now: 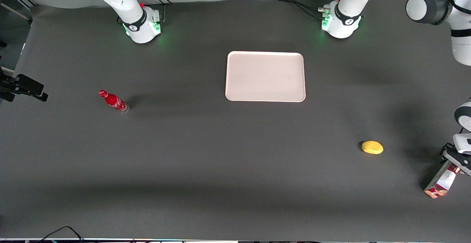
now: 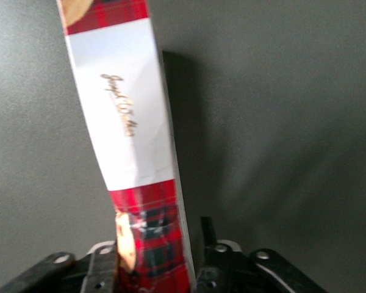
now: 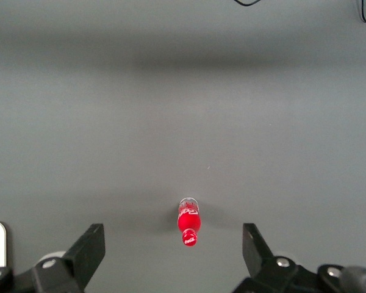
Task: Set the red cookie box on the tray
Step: 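Lift the cookie box with the left gripper and carry it to the tray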
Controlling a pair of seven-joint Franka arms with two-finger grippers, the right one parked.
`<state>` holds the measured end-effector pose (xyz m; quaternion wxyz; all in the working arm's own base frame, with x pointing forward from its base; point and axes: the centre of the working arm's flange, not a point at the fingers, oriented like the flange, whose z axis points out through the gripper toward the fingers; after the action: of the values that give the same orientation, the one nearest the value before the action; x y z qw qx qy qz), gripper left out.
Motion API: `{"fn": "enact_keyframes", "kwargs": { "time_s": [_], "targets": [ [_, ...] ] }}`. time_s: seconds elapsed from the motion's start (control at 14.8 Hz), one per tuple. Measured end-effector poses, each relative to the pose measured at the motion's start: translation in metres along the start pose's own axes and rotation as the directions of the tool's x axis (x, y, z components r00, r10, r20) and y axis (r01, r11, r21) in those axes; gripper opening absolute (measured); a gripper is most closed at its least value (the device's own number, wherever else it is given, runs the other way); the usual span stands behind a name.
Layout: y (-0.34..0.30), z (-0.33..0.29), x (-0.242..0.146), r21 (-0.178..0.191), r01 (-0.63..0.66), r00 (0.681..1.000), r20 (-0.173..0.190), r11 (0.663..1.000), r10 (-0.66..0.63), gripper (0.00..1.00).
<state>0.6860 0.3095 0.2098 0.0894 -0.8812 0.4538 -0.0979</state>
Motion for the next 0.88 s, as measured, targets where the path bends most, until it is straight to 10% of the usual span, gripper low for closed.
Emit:
{"fn": "enact_keyframes", "kwargs": {
  "time_s": [0.27, 0.88],
  "targets": [
    [-0.002, -0.003, 0.004, 0.007, 0.027, 1.0, -0.004, 1.0, -0.027, 0.16],
    [-0.025, -0.152, 0.073, -0.009, 0.092, 0.996, -0.006, 0.996, -0.092, 0.09]
  ]
}}
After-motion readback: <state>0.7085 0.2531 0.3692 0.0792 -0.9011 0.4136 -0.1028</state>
